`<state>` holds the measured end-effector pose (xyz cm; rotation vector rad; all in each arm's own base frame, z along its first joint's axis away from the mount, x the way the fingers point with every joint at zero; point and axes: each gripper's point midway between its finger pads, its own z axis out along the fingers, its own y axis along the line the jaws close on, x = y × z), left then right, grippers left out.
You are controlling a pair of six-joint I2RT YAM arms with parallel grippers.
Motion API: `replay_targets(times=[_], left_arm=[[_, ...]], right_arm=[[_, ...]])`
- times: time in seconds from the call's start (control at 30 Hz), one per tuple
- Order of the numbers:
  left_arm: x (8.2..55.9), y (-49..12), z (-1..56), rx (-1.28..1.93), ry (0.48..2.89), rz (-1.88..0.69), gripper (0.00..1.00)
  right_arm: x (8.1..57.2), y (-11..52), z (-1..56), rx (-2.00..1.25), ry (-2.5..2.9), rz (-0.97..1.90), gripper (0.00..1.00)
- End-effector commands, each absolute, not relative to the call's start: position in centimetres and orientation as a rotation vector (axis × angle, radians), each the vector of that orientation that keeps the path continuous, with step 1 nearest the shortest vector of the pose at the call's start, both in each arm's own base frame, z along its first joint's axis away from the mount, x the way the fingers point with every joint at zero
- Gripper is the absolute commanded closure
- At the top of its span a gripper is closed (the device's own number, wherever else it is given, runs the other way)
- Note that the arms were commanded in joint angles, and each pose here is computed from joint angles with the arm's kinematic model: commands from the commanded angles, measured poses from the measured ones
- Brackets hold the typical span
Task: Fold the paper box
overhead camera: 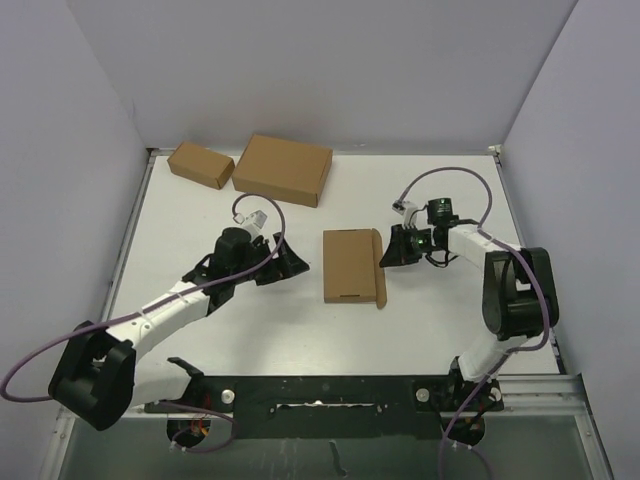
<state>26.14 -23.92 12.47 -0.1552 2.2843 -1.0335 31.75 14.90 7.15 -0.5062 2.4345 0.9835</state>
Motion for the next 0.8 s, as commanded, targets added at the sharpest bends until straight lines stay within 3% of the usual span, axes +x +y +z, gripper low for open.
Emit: replay_targets(times=[0.0, 0.13, 0.37, 0.67, 0.77], left_arm=[[28.4, -25.8, 15.5, -0.023, 2.2, -1.055, 0.23], [29.1, -27.0, 15.4, 0.034, 2.222, -1.061, 0.3], [30.4, -29.6, 15.7, 0.127, 2.233, -1.101, 0.52], [32.0, -34.2, 15.0, 0.203, 2.245, -1.215, 0.62], [32.5, -36.3, 13.9, 0.223, 2.281, -1.252, 0.66]], right_arm=[[32.8, 16.1, 6.6, -0.573, 2.428, 1.0, 0.91], [32.3, 18.1, 5.5, -0.668, 2.453, 1.022, 0.92], [31.6, 21.3, 4.7, -0.842, 2.467, 1.049, 0.93], [32.0, 18.4, 7.3, -0.854, 2.356, 0.998, 0.87], [30.8, 17.7, 10.3, -0.931, 2.175, 1.122, 0.83]])
